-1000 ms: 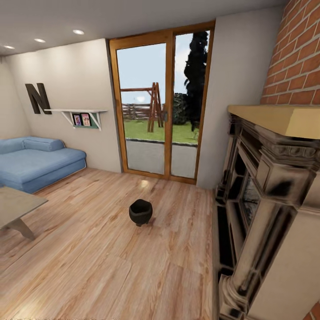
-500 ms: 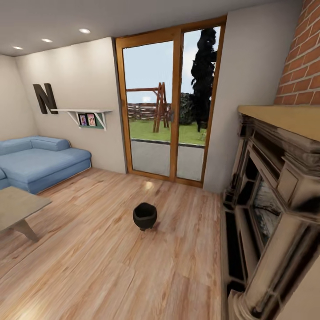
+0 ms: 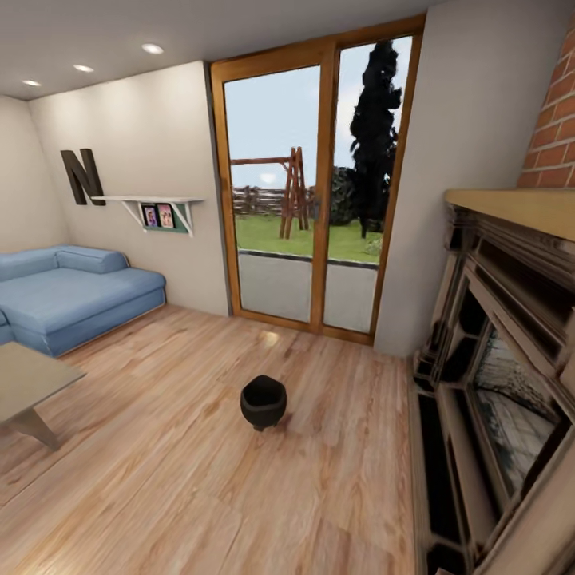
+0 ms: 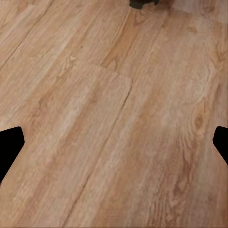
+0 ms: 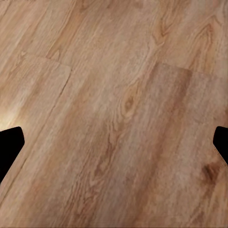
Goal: Place each of the two pumpkins and all three candles from the living room inside a cabinet in the living room (use any cabinet), then make sure every cabinet is closed, and position the cauldron so it is next to a table in the living room.
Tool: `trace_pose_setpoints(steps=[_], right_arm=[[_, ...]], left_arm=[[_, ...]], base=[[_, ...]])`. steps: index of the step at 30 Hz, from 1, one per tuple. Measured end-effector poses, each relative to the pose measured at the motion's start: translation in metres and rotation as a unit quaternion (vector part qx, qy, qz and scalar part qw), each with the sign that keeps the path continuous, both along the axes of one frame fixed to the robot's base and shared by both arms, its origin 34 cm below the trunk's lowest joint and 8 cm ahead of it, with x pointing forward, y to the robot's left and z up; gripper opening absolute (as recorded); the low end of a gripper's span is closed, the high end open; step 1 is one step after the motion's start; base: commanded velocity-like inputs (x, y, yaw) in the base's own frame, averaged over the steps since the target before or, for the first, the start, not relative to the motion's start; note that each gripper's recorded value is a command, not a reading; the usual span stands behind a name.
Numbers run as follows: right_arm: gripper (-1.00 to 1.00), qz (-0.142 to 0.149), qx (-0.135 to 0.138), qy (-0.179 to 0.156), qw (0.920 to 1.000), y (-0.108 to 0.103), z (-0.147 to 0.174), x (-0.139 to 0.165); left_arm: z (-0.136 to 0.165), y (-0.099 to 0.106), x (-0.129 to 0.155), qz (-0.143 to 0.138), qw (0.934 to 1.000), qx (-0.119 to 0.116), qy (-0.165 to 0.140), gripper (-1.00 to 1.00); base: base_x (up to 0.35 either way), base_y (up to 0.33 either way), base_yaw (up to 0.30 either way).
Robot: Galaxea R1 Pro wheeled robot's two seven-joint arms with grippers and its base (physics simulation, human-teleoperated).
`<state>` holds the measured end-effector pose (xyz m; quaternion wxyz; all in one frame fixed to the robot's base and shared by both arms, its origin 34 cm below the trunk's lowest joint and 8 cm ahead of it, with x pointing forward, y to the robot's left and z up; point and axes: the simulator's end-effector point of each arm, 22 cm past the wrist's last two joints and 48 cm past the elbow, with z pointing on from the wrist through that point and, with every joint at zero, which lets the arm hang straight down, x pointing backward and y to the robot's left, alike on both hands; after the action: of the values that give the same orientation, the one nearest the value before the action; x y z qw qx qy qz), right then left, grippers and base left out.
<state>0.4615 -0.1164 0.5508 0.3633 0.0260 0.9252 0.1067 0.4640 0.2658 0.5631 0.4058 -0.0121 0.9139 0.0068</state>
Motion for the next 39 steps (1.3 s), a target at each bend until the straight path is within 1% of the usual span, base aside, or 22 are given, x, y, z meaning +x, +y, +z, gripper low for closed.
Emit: trace_pose_setpoints(steps=[11, 25, 39], right_arm=[[1.0, 0.0, 0.0, 0.0, 1.0, -0.0001, -0.0002, 0.0], [1.0, 0.0, 0.0, 0.0, 1.0, 0.0001, -0.0002, 0.0001], [1.0, 0.0, 0.0, 0.0, 1.0, 0.0008, 0.0001, 0.0]], left_arm=[[0.0, 0.0015, 0.0002, 0.002, 1.0, 0.0, 0.0, 1.0], [0.0, 0.0008, 0.0004, 0.001, 1.0, 0.0, 0.0, 1.0], [-0.0005, 0.002, -0.0004, 0.003, 1.0, 0.0, 0.001, 1.0]], base=[[0.266, 0.166, 0.0], [0.052, 0.039, 0.0], [0.232, 0.171, 0.0]])
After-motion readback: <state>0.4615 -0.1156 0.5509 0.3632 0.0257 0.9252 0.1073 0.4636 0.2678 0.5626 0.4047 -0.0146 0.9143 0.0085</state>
